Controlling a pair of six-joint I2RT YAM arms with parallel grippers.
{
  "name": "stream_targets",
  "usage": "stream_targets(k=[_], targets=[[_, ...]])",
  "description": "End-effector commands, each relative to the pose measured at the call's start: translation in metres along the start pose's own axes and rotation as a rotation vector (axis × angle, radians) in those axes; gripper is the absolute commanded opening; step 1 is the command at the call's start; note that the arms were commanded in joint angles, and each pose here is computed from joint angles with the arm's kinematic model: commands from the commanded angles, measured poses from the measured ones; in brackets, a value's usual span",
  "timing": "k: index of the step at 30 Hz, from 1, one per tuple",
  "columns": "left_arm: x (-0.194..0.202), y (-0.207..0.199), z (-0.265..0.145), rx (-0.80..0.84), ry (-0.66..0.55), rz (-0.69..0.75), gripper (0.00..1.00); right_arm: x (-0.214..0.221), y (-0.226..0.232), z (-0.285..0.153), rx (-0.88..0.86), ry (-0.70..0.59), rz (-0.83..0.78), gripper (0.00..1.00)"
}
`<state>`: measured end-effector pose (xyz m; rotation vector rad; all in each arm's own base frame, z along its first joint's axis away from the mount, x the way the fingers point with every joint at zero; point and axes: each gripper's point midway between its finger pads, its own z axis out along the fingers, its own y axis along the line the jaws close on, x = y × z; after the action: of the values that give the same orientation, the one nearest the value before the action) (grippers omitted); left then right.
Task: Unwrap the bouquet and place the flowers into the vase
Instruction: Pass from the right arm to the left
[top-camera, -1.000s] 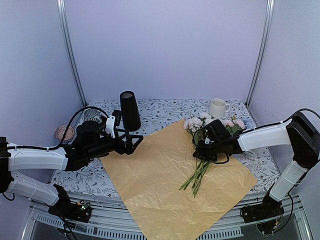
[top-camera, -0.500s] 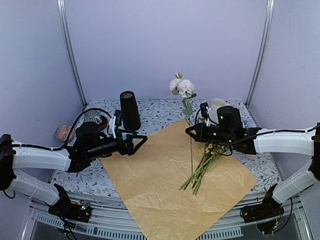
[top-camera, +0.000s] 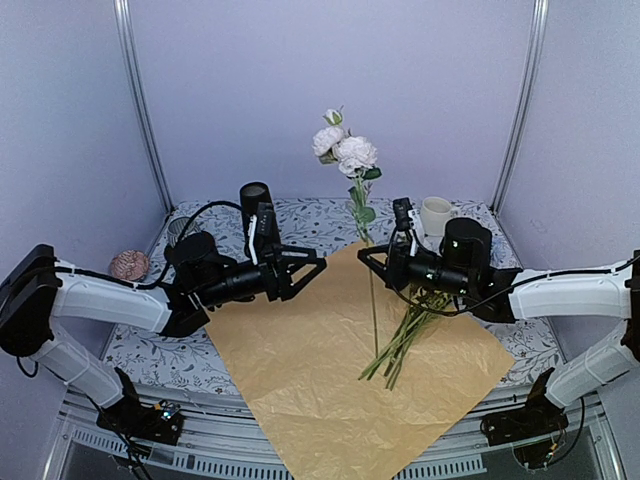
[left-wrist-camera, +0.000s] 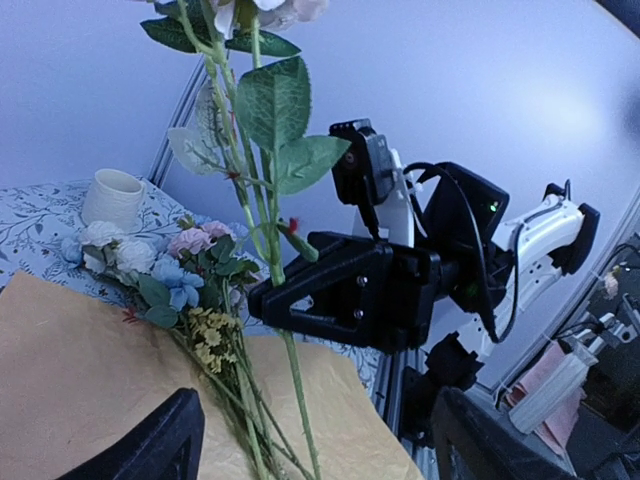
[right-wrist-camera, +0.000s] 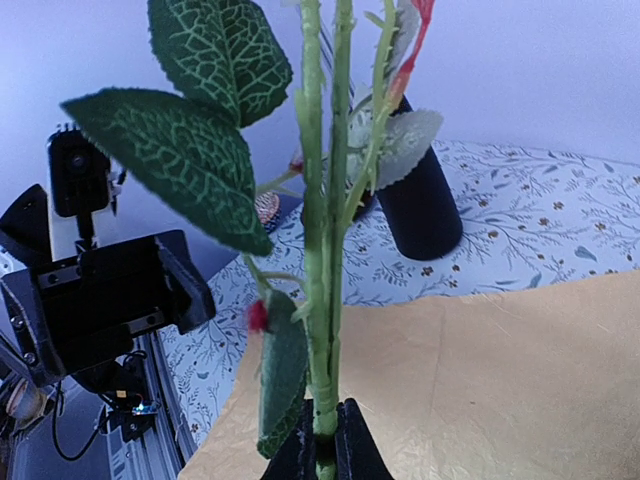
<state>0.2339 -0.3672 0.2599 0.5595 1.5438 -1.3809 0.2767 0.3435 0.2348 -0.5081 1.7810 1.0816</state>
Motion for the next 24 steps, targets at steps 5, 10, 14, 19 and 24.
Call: stream_targets(k=[5, 10, 14, 19, 24], targets=[[-0.017, -0.022, 0.023, 0.112, -0.043, -0.021, 0.71, -0.016, 0.057, -0.002, -0.127, -0.112, -0.146, 0.03], [-0.014, -0.024, 0.032, 0.136, -0.03, -0.024, 0.67, -0.007, 0.07, 0.005, -0.138, -0.101, -0.186, 0.03], [-0.012, -0.026, 0.038, 0.158, -0.016, -0.017, 0.58, -0.001, 0.078, 0.011, -0.153, -0.088, -0.205, 0.03], [-0.011, -0.028, 0.042, 0.172, -0.009, -0.012, 0.5, 0.002, 0.081, 0.015, -0.157, -0.08, -0.208, 0.03], [-0.008, -0.027, 0.043, 0.174, 0.0, -0.014, 0.31, 0.005, 0.081, 0.016, -0.156, -0.072, -0.213, 0.04]])
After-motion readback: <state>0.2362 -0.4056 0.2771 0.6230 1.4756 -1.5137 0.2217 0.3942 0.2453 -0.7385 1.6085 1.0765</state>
